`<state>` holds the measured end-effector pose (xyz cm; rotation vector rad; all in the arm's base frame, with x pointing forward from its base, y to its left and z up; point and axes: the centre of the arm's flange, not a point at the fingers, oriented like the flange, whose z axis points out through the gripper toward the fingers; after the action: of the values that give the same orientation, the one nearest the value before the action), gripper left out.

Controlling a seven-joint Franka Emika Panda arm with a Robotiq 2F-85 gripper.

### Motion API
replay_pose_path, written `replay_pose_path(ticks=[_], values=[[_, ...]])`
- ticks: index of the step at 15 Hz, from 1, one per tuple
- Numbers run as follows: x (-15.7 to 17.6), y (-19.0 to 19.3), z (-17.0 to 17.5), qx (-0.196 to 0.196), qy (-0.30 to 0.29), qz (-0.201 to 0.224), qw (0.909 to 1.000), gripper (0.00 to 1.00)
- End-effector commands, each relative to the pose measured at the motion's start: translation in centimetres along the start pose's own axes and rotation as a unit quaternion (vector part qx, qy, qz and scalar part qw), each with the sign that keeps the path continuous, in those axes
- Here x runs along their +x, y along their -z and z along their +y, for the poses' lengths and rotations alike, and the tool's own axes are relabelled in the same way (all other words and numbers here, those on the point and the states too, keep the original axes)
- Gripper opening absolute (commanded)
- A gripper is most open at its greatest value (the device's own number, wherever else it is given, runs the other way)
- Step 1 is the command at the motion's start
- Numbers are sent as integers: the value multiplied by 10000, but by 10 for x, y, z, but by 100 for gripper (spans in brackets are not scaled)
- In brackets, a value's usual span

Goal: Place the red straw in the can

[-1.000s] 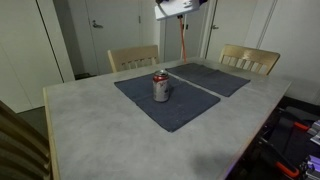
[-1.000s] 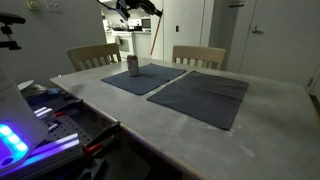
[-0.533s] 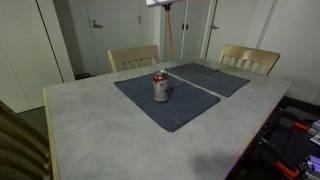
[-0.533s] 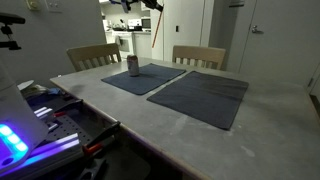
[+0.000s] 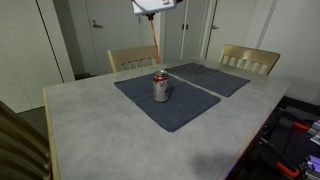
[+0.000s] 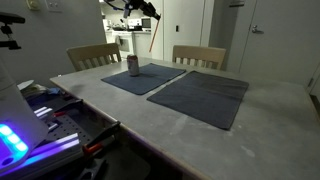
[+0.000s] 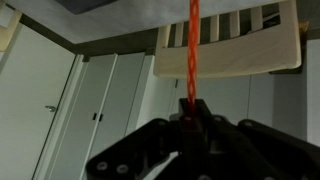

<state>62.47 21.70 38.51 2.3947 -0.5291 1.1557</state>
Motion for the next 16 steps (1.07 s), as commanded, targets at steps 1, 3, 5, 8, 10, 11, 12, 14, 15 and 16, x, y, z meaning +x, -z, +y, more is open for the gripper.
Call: replay_pose_path(ticks=[1,3,5,8,10,11,12,14,15,16], values=[[-4,4,-8,-37,202,11,9998,2],[-4,14,-9,-36,268,30,9996,2],[-5,23,-11,206,478,6,9986,2],[-10,31,-12,529,641,-10,9965,2],[-16,36,-13,692,673,-18,9953,2],[-19,38,-13,736,670,-34,9950,2],[-23,41,-13,748,666,-49,9950,2],[-28,44,-8,687,688,-71,9952,2],[-29,47,-5,660,705,-75,9953,2],[-29,50,-3,632,718,-66,9954,2]])
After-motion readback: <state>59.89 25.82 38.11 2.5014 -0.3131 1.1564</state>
